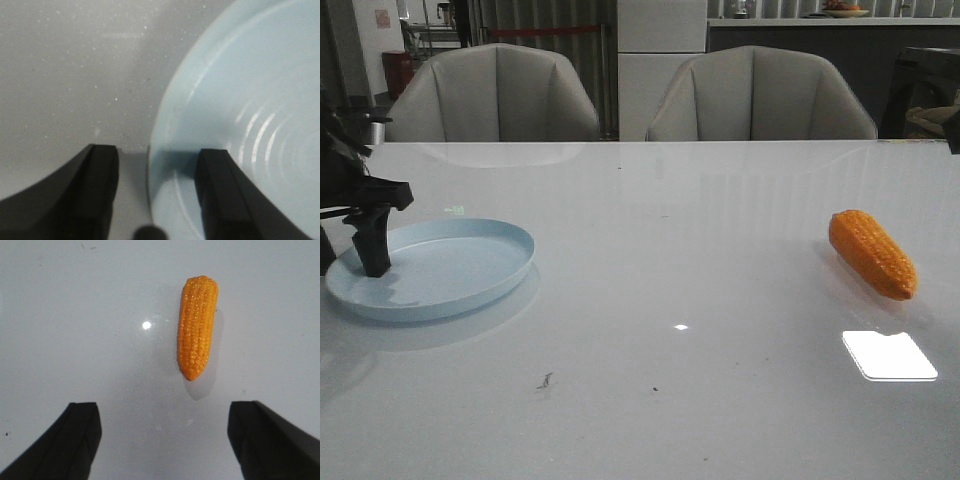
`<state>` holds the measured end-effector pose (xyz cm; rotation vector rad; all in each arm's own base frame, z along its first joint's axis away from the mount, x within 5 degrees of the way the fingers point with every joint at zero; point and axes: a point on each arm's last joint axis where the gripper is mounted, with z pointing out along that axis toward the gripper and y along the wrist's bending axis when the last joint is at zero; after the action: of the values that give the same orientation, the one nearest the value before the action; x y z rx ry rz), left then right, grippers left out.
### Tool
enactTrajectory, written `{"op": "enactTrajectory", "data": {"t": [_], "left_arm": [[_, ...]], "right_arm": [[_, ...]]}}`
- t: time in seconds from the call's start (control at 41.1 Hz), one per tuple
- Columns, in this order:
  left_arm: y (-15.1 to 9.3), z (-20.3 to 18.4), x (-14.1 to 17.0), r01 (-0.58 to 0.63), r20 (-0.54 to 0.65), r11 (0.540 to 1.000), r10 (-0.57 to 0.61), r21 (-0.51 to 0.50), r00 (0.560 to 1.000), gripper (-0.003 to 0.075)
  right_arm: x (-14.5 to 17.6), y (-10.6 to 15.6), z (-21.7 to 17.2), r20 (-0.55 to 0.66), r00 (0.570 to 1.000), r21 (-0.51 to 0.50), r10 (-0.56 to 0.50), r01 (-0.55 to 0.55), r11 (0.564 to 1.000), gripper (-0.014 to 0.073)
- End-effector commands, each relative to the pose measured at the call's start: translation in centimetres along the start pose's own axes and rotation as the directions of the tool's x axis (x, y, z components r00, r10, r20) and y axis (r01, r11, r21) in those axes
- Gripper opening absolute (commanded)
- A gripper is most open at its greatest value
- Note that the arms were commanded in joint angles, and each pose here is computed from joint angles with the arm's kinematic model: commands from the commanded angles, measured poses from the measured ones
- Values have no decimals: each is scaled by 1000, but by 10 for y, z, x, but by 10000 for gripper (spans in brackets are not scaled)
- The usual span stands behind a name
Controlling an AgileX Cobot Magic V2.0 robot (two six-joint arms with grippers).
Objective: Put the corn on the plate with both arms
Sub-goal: 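Lower the left gripper and grasp the rim of the pale blue plate, then lift the plate with the left gripper and carry it toward table center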
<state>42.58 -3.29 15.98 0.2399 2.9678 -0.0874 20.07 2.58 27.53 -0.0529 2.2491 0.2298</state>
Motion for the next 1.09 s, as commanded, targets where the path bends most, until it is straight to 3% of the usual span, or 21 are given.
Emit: {"op": "enactTrajectory", "data": {"t": [0.0,0.073,0.122,0.292,0.559,0.899,1.069], "left_arm": [[-2,-25,-6,5,68,1000,-5,-6,998,216],[-2,-24,-5,4,54,1000,-3,-4,999,76],[-2,-24,-5,4,49,1000,-3,-4,999,106],[-1,-33,-8,-4,36,1000,4,-9,999,89],[-3,-85,-33,-14,116,1000,14,-5,993,89],[-33,-139,-50,-18,220,969,-38,246,975,89],[-69,-142,-51,-75,228,943,-1,325,974,89]], "right_arm": [[-14,0,-6,91,996,6,2,-3,1000,624],[-14,0,-6,91,996,6,2,-3,1000,624],[-14,0,-6,91,996,6,2,-3,1000,624],[-14,0,-6,90,996,6,2,-3,1000,624],[-14,0,-6,88,996,6,2,-3,1000,624],[-14,0,-6,86,996,5,2,-3,1000,624],[-14,0,-6,85,996,5,2,-3,1000,624]]}}
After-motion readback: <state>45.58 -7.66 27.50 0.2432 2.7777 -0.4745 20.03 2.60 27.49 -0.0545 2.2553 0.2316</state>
